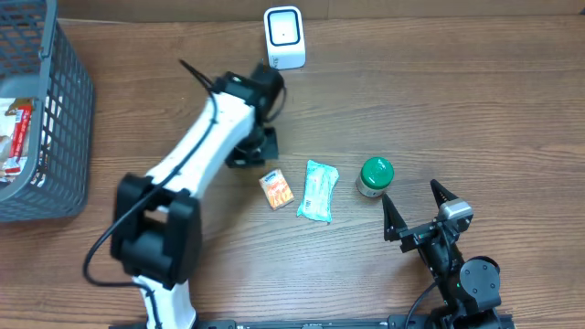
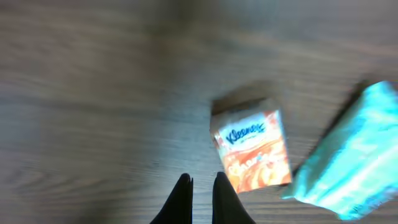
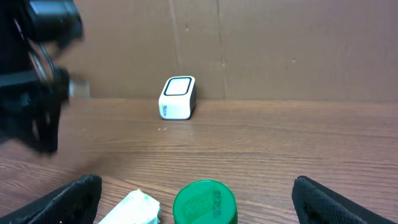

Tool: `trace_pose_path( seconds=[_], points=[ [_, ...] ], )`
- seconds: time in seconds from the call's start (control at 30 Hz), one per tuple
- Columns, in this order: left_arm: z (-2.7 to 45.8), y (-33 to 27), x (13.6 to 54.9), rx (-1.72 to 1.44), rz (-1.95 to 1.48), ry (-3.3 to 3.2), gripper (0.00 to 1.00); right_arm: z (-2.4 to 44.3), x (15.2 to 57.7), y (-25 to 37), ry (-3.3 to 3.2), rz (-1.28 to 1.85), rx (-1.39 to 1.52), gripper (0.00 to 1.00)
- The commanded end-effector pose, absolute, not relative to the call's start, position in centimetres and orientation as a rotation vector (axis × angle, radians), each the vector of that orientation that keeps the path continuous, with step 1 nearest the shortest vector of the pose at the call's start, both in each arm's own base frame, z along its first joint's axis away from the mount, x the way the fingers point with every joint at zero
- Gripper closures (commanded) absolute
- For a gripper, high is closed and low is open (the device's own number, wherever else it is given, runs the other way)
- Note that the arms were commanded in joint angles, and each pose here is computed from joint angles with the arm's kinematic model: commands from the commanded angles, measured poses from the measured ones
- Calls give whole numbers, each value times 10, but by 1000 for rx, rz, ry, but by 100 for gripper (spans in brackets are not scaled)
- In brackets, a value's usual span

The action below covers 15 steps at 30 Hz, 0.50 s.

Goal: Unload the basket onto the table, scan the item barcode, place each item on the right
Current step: 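Open the left gripper and swing it back toward the grey basket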

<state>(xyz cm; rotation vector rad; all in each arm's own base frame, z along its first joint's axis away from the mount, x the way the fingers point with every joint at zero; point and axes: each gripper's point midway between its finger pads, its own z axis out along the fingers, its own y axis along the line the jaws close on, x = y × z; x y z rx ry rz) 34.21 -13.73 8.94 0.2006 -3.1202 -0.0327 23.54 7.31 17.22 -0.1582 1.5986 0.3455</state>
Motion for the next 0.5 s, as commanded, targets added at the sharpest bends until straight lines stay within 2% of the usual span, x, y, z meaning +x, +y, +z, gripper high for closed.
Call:
trace_pose_path(
  seconds=[0.0,0.03,0.07,0.13,0.17,0.2,0.3,0.47],
  points=[
    [205,-111,392,181,139,-3460,92,170,235,73,1595,348,-153,0],
    [227,-102,401,158,158,-3526,83,170,235,73,1595,348,-153,0],
    [250,-92,409,136,162,-3596,69,170,235,73,1595,348,-153,0],
    [295,-64,422,177,123,-3728,36,170,235,73,1595,348,-153,0],
    [316,-48,425,234,88,-3787,24,170,235,73,1595,348,-153,0],
    [337,-30,428,302,44,-3841,17,170,235,73,1595,348,-153,0],
    [382,18,428,437,-85,-3955,0,170,235,73,1595,348,-153,0],
    [411,91,422,579,-352,-3999,0,170,235,73,1595,348,-153,0]
  ],
)
